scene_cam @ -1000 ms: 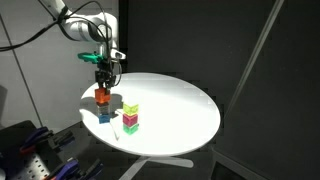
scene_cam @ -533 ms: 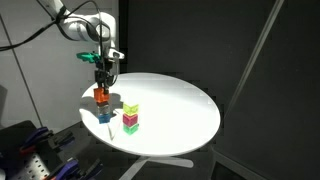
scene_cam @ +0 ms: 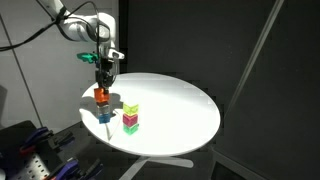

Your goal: Put the orange block on top of the grey block

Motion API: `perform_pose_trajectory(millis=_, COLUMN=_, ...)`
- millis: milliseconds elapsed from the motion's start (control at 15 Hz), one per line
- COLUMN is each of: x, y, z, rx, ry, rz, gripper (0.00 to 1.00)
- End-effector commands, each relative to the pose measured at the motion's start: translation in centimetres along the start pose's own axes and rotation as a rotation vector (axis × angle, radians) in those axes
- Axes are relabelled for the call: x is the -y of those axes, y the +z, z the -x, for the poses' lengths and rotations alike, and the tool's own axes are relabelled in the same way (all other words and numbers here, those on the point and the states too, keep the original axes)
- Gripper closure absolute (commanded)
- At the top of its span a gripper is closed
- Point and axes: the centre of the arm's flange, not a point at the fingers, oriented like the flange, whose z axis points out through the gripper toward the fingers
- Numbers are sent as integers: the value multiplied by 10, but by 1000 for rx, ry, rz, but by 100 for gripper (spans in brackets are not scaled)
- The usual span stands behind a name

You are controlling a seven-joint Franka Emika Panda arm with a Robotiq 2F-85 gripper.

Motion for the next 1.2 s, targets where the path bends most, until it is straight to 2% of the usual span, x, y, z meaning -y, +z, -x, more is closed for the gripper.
perform_pose_trajectory(millis=0, x=5, y=-1, z=-7, rx=-17, ry=23, rz=21, gripper=70)
perform_pose_trajectory(millis=1133, x=12, y=11, z=-23, rx=3, ry=16, rz=26, gripper=70)
